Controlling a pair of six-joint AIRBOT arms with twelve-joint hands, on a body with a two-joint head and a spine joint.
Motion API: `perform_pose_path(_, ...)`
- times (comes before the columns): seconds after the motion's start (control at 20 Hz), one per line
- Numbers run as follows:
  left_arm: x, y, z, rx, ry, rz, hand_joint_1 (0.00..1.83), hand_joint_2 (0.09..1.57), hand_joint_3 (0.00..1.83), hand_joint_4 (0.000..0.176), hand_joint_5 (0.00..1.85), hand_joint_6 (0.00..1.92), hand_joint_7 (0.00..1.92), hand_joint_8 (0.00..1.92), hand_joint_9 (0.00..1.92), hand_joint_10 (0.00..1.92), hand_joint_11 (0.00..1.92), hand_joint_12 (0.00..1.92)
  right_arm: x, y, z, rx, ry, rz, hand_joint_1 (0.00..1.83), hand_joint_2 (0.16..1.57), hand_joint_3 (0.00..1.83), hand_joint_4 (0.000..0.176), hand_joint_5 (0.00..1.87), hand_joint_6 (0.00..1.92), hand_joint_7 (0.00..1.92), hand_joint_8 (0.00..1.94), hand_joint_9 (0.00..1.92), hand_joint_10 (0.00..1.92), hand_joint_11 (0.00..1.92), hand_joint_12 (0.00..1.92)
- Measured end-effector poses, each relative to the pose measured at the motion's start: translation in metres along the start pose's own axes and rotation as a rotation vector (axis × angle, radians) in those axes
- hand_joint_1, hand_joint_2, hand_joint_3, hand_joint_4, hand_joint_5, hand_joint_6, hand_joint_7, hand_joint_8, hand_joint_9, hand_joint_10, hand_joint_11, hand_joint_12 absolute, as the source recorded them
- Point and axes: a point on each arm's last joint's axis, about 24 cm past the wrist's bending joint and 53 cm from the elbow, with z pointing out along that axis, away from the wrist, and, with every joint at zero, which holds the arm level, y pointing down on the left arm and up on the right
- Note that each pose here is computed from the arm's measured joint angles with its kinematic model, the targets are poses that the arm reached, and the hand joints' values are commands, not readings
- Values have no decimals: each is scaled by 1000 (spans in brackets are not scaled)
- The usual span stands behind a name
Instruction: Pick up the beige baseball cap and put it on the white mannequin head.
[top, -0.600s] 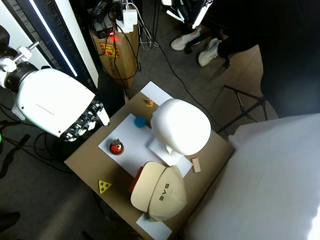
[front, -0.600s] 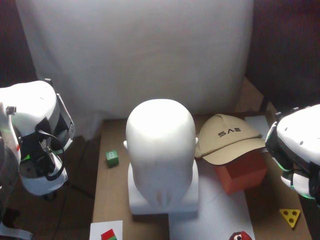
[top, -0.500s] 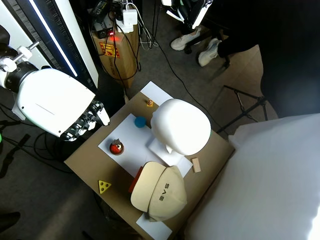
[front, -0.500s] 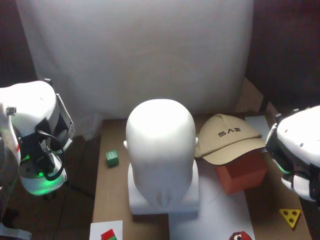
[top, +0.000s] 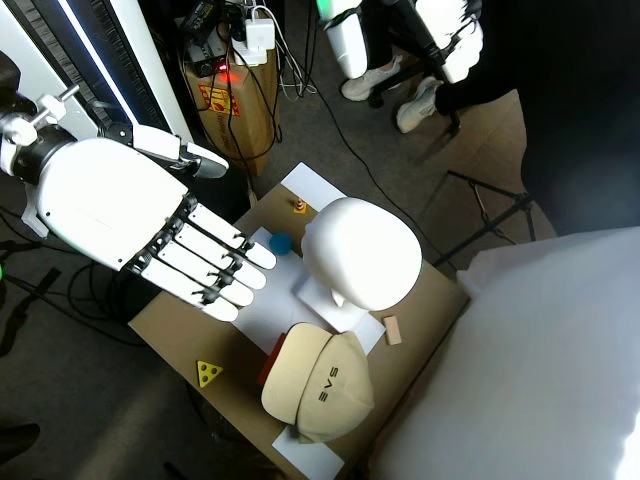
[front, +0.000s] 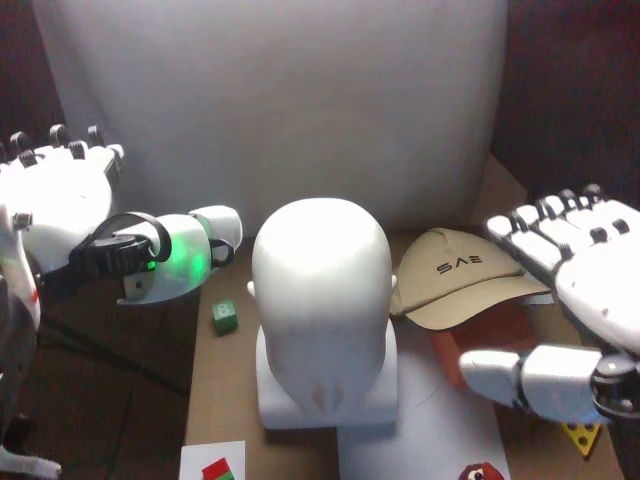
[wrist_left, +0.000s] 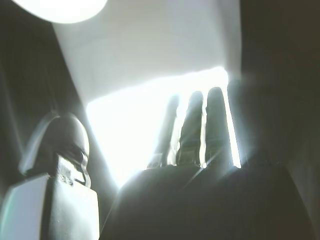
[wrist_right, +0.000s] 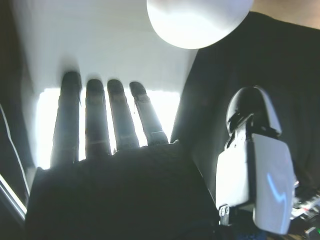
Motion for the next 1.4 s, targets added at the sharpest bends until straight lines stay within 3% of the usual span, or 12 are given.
perform_pose_path(0.15,0,3,-2,-10,2,2,0,1100,3,0,47,0,17,0,0,0,0,120,11,-17,6,-47,20,-30,0,1030,9,0,6,0,5,0,0,0,0,203)
perform_pose_path(0.2,-1,2,-3,-3,-5,-22,0,1101,3,0,47,0,18,1,0,0,0,126,11,-21,8,-85,6,-69,129,1049,13,0,4,0,7,1,0,0,0,199)
perform_pose_path(0.3,-4,-1,-5,8,-15,-43,0,1091,0,0,53,0,37,0,8,0,0,180,15,-36,13,-96,14,-88,491,1100,23,0,6,1,19,5,0,0,0,199)
perform_pose_path(0.45,-20,-7,-8,29,-67,-60,0,1091,0,0,56,0,45,1,15,2,0,209,12,-59,29,-90,10,-82,987,1084,2,0,165,5,177,3,135,6,0,562)
perform_pose_path(0.55,-17,-14,-14,59,-59,-55,0,1091,0,0,61,2,51,2,24,4,0,239,9,-73,46,-75,-27,-78,1138,1098,2,0,217,8,250,9,226,14,0,716)
perform_pose_path(0.65,-10,-14,-18,63,-40,-41,0,1093,0,0,76,4,64,3,41,5,0,299,21,-84,63,-65,-21,-79,1204,1127,3,0,292,4,329,3,308,5,11,906)
perform_pose_path(0.95,-6,-14,-21,75,-36,-27,0,1096,1,0,65,2,60,0,37,1,0,275,42,-90,112,-90,-26,-97,1220,1169,12,0,340,12,370,8,331,6,30,926)
perform_pose_path(1.25,-9,-10,-22,45,-39,-95,0,1101,2,0,67,6,40,0,19,0,0,238,42,-102,154,-59,-70,-43,1193,1188,10,0,297,0,329,0,307,1,0,883)
perform_pose_path(1.4,-12,-7,-22,29,-46,-123,0,1101,1,0,47,4,38,0,12,0,0,185,53,-110,173,-22,-67,-19,1192,1195,6,0,279,0,293,0,253,0,0,844)
